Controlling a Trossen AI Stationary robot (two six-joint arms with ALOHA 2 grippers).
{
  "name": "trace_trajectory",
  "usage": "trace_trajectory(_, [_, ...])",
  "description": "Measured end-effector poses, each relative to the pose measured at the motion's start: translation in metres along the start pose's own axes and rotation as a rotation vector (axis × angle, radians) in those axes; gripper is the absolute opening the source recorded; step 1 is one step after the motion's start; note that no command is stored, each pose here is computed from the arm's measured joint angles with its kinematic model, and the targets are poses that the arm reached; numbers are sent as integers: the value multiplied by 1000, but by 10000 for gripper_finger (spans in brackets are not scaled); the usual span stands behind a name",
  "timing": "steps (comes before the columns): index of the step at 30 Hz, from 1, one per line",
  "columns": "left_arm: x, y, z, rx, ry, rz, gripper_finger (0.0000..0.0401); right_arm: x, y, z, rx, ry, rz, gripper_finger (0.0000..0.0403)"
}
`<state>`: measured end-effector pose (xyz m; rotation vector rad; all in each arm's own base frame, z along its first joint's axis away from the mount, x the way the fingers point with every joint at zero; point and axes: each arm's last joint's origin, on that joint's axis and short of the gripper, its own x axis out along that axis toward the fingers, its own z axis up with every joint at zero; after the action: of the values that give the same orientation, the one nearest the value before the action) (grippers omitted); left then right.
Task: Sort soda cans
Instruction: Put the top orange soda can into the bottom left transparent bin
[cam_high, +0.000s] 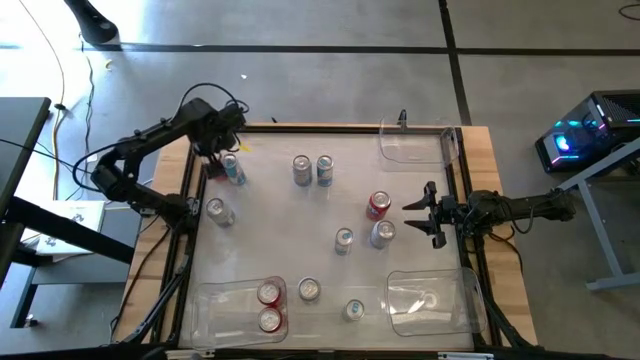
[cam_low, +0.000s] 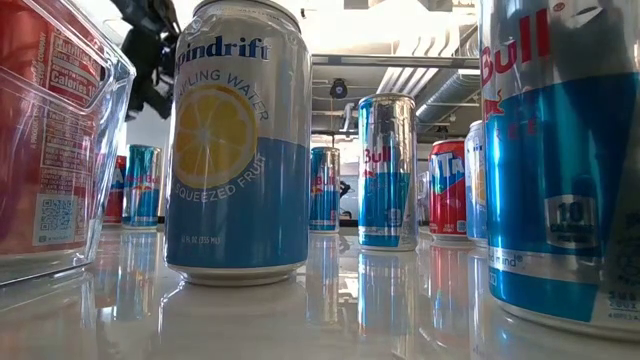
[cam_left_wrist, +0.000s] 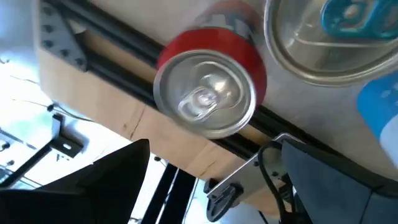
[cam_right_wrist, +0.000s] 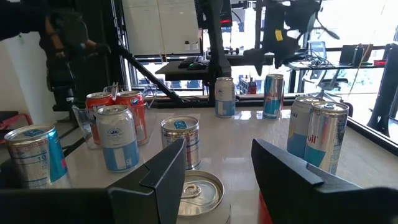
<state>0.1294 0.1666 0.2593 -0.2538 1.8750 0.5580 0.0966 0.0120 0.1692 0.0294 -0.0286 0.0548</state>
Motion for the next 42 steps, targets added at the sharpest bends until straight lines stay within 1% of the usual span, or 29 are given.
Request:
trace_trajectory(3, [13,-3,4,31,-10,5,361,0,0,0,0,0,0,179])
trace_trajectory(9, [29,-7,11,27,-44,44,361,0,0,0,0,0,0,179])
trace_trajectory(14, [37,-9,14,36,-62,52,361,0,0,0,0,0,0,179])
trace_trajectory(19, [42,-11,13,42,-50,45,360,0,0,0,0,0,0,179])
trace_trajectory(22, [44,-12,12,41,-44,41,353,0,0,0,0,0,0,179])
trace_trajectory(31, [43,-13,9,18,-42,28,283,0,0,0,0,0,0,179])
trace_trajectory(35, [39,-14,4,19,-52,3,281,0,0,0,0,0,0,179])
trace_trajectory(42, [13,-7,-8,-2,-40,32,280,0,0,0,0,0,-1,179])
